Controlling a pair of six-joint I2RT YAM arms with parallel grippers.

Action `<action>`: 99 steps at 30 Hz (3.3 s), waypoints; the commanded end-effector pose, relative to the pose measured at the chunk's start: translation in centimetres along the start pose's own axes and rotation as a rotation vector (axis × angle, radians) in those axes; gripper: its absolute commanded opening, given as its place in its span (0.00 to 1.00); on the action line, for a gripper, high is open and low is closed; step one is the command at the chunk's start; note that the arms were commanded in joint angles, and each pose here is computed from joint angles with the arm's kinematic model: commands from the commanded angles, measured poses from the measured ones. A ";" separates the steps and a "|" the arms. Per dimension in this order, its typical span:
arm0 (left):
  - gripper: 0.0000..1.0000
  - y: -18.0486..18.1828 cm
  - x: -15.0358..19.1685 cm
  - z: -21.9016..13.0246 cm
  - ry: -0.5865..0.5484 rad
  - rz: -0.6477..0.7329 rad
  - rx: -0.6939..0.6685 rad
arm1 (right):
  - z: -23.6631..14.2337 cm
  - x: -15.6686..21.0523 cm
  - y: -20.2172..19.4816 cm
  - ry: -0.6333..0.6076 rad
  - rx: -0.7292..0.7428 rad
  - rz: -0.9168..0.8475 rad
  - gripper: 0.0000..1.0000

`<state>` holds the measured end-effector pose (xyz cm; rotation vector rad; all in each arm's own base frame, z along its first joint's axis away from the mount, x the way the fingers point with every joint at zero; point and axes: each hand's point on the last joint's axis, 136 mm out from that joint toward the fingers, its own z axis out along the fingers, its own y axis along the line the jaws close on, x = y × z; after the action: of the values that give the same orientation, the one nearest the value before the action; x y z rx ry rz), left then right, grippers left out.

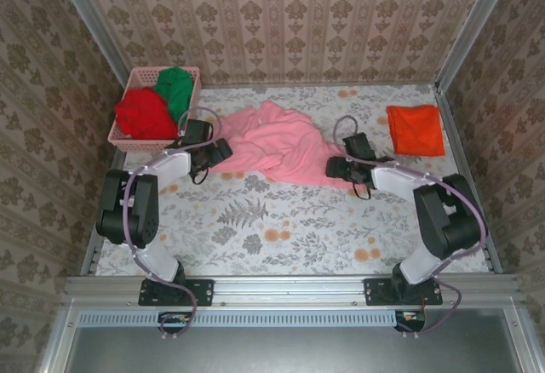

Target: Fold and stack the t-shirts

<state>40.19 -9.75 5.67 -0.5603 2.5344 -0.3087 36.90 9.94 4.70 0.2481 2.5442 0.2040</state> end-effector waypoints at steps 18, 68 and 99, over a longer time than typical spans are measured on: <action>0.00 -1.2 -2.2 0.3 -0.064 -0.055 0.044 | -5.0 -5.2 0.0 -0.193 -0.039 -0.002 0.00; 0.00 -7.0 -14.0 -32.2 -0.636 0.214 0.163 | -36.3 -13.5 2.0 -0.908 -0.278 -0.262 0.00; 0.95 2.4 3.0 -10.2 -0.083 -0.195 -0.112 | -8.9 -4.1 -3.2 -0.213 -0.097 0.032 0.85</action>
<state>35.55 -8.92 15.19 -0.5745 2.3990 -0.2363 36.52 4.81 14.42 0.2066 2.2875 0.2377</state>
